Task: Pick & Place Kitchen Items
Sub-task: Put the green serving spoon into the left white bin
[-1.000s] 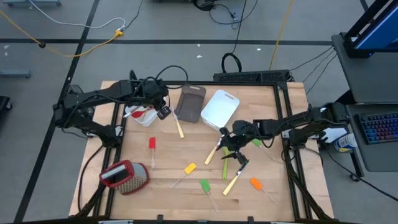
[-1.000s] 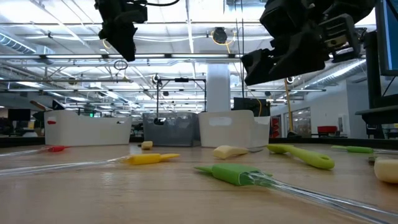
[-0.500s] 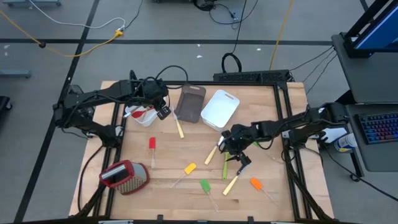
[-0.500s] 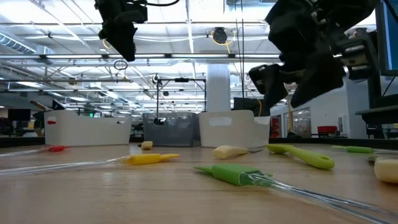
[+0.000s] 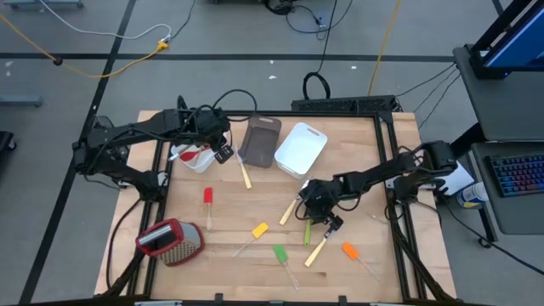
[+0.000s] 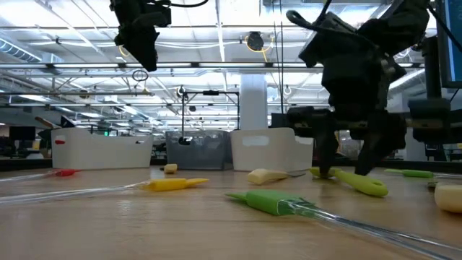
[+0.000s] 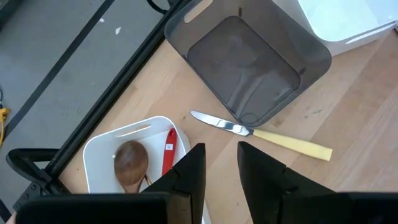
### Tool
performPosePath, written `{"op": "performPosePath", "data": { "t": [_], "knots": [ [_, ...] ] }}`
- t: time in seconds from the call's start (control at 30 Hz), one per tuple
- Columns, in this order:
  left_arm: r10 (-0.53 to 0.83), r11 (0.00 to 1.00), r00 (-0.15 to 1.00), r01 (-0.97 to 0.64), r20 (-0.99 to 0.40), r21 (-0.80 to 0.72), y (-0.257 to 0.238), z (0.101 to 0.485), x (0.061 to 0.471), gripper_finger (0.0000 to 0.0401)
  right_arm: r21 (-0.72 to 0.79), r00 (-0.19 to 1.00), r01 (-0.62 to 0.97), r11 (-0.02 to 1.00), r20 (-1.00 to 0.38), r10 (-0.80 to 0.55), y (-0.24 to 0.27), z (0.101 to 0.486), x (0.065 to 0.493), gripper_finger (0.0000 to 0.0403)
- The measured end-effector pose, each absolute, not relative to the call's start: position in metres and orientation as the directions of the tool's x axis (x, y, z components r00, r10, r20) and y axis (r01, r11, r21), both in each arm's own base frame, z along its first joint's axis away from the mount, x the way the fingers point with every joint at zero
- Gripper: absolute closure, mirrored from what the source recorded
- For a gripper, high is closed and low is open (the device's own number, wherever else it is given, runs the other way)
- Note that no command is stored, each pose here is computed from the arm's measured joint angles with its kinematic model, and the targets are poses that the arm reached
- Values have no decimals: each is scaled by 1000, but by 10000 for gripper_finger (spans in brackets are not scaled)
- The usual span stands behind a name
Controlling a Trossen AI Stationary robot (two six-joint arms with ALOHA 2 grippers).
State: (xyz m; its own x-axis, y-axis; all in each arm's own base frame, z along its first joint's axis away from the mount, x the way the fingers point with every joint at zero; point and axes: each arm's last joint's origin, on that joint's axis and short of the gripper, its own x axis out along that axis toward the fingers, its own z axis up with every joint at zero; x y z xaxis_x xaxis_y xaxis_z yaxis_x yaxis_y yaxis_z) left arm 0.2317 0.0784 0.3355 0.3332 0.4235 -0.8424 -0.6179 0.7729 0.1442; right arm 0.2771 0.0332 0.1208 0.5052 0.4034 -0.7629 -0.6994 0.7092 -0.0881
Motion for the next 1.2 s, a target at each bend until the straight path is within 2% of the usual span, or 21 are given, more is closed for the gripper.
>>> {"op": "performPosePath", "data": {
  "t": [0.3,0.63,0.93,1.1,1.2],
  "knots": [
    [424,773,333,-618,-842,144,78,336,232,304,-114,461,-769,629,-781,422,34,102,281,269],
    [424,773,333,-618,-842,144,78,336,232,304,-165,497,-780,603,-749,439,35,103,285,368],
    [429,776,350,-614,-833,141,79,336,233,304,-137,512,-753,644,-736,443,35,107,285,370],
    [442,781,398,-612,-804,127,80,339,238,304,-167,567,-717,677,-705,426,34,125,284,366],
    [451,791,435,-599,-780,124,80,342,242,304,-214,621,-666,714,-690,372,32,139,282,369]
  ]
}}
